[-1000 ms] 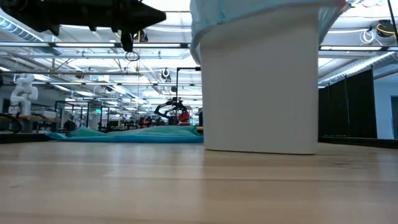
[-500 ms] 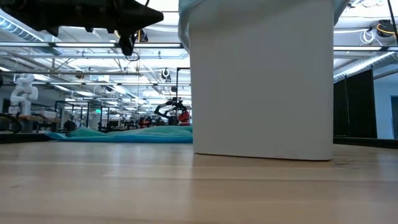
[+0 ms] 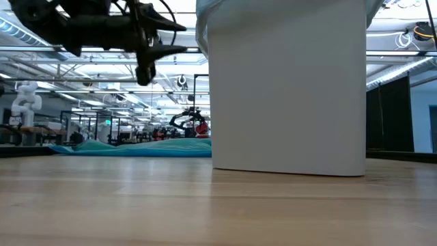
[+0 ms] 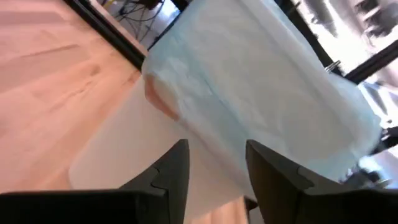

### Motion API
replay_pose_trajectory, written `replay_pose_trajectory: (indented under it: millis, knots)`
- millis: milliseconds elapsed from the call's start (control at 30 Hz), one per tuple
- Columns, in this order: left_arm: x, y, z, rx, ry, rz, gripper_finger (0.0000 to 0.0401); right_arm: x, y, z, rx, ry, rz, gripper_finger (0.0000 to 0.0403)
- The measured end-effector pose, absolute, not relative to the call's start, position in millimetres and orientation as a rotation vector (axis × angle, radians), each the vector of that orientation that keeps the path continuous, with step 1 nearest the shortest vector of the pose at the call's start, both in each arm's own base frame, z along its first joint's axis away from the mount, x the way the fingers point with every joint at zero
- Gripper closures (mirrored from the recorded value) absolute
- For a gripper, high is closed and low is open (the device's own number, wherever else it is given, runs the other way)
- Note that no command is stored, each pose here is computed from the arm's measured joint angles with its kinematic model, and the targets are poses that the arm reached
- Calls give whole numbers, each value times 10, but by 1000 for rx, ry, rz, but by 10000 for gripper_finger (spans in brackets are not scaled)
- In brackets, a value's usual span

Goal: Place trash/remove bag and relplace
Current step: Remove the blue trash bag from the bin

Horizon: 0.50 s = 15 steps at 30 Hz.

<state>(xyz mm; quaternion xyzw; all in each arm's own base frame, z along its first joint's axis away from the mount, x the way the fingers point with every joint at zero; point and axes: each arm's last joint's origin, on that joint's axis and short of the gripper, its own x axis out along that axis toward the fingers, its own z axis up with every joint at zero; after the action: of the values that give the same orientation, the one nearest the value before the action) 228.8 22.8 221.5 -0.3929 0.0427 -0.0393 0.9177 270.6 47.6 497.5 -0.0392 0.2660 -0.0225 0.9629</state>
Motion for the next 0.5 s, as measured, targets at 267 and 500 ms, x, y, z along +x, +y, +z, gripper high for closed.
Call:
replay_pose_trajectory:
  millis: [267,500]
  knots:
    - [2566,390,2067,-914,95,-166,235,2699,473,4986,-68,536,-54,186]
    - [2749,425,1965,-969,61,-233,234,2698,473,4981,-59,541,-57,186]
